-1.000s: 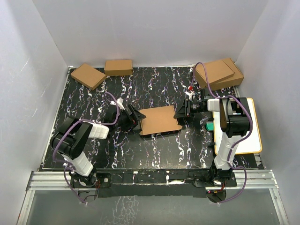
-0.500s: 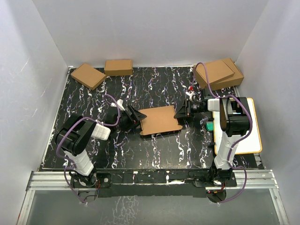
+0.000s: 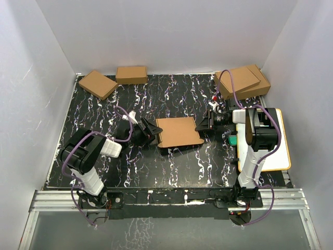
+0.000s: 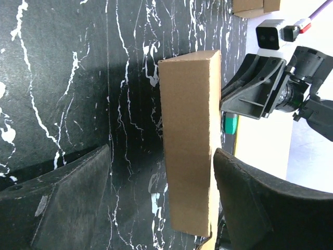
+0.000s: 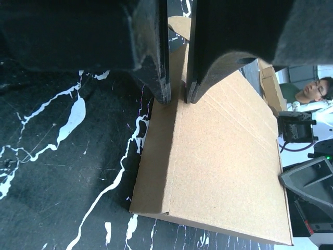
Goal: Fold the paper box
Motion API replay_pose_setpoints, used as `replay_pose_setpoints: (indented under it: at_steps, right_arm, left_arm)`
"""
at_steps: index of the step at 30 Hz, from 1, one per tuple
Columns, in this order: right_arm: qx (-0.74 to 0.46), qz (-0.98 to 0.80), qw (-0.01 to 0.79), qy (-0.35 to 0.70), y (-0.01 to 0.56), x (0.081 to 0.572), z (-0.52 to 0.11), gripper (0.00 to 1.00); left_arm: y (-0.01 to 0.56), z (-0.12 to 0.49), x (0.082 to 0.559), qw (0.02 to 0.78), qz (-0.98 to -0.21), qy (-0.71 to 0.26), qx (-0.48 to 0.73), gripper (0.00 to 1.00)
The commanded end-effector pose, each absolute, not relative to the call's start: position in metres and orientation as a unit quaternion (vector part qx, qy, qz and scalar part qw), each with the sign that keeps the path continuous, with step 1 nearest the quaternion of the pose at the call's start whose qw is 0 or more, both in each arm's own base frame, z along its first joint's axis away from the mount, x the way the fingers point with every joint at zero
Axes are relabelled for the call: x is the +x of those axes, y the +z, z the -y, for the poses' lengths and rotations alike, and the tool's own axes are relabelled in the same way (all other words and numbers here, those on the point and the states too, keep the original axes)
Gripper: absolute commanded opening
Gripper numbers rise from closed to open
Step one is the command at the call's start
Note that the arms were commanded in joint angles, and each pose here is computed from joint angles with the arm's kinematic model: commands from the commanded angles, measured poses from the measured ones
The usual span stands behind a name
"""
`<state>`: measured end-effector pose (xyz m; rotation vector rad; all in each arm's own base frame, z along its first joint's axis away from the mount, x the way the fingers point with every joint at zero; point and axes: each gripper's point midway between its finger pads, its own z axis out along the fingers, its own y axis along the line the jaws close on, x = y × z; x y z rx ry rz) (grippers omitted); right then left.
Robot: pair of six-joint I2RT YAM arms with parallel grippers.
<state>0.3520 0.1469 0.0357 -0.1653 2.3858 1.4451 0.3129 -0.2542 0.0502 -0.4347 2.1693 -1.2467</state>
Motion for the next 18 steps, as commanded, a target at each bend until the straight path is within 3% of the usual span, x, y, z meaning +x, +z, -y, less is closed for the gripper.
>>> replay_pose_setpoints:
  at_steps: [1, 12, 18]
  right_arm:
    - [-0.047, -0.876, 0.188, 0.442, 0.001, 0.363, -0.124, 0.2]
    - [-0.049, -0.875, 0.186, 0.445, -0.001, 0.362, -0.125, 0.2]
    - [-0.053, -0.87, 0.186, 0.453, 0.001, 0.362, -0.127, 0.21]
  left_arm:
    - [0.064, 0.263, 0.313, 0.303, -0.801, -0.495, -0.145, 0.79]
    - [0.068, 0.276, 0.315, 0.289, -0.791, -0.515, -0.16, 0.78]
    - [0.07, 0.282, 0.317, 0.285, -0.789, -0.518, -0.168, 0.64]
